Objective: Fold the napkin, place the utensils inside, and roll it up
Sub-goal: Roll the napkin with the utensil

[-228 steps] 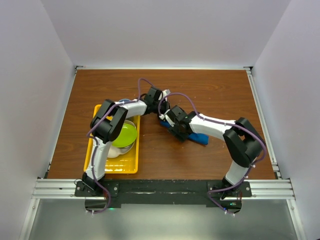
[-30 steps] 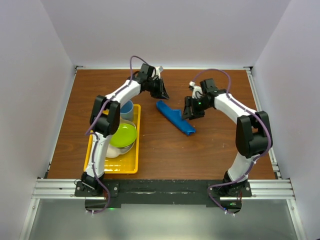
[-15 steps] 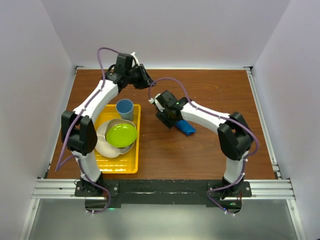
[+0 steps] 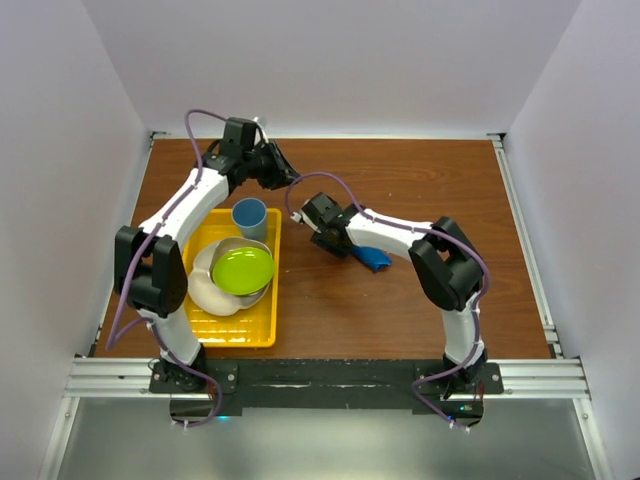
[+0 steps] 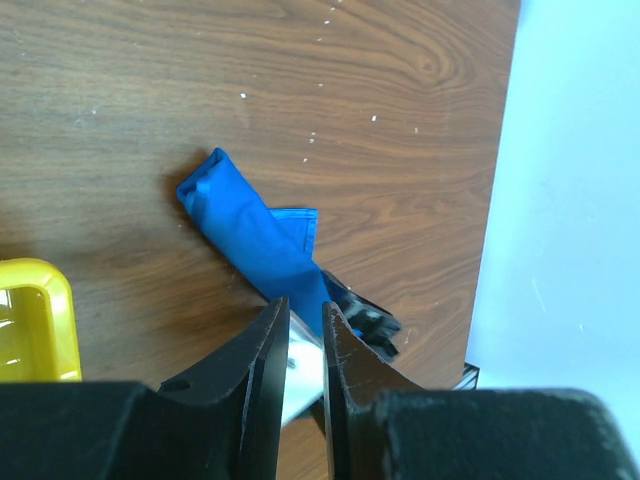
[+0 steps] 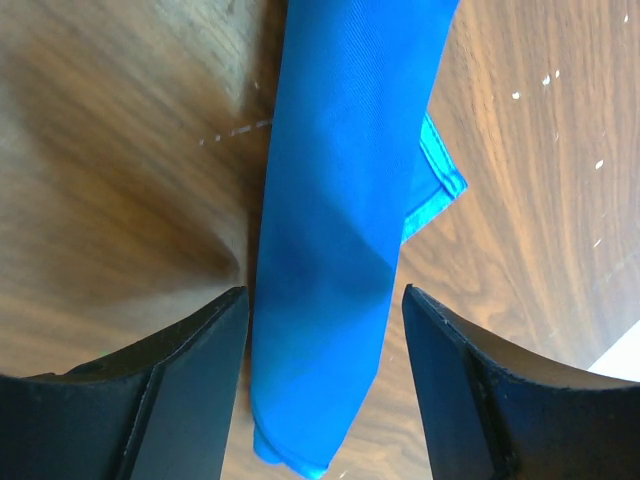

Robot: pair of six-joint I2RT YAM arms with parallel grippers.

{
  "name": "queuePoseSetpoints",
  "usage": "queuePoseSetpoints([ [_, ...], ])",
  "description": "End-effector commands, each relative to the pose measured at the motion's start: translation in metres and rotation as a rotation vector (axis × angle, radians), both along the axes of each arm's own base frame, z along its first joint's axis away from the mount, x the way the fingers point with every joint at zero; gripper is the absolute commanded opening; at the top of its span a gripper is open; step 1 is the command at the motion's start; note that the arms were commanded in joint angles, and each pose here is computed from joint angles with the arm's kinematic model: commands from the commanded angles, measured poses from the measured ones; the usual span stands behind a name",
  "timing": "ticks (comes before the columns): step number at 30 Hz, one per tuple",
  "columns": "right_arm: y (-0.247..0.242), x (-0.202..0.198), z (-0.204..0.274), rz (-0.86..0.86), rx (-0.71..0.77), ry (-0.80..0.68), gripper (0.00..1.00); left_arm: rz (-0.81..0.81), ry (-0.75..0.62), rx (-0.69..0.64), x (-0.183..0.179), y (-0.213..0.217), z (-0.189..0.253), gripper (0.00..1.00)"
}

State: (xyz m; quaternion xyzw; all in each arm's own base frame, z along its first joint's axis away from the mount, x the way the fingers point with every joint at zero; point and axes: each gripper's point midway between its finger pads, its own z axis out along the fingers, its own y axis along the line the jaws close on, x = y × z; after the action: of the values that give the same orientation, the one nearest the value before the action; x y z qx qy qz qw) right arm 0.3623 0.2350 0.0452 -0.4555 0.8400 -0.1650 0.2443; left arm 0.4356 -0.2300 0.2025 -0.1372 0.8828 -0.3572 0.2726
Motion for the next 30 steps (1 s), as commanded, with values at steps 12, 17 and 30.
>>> queuePoseSetpoints([
  [12,-0.002,0.008,-0.043,-0.069,-0.061,0.016,0.35,-0.019,-0.107,-0.046,0.006,0.003,0.039,0.24],
  [17,0.009,0.001,-0.043,-0.128,0.096,0.134,0.17,-0.061,-0.109,-0.024,0.008,0.001,0.031,0.24],
  [30,0.055,-0.044,0.021,-0.255,0.806,0.690,0.00,-0.164,-0.095,0.001,-0.002,-0.003,0.016,0.22],
])
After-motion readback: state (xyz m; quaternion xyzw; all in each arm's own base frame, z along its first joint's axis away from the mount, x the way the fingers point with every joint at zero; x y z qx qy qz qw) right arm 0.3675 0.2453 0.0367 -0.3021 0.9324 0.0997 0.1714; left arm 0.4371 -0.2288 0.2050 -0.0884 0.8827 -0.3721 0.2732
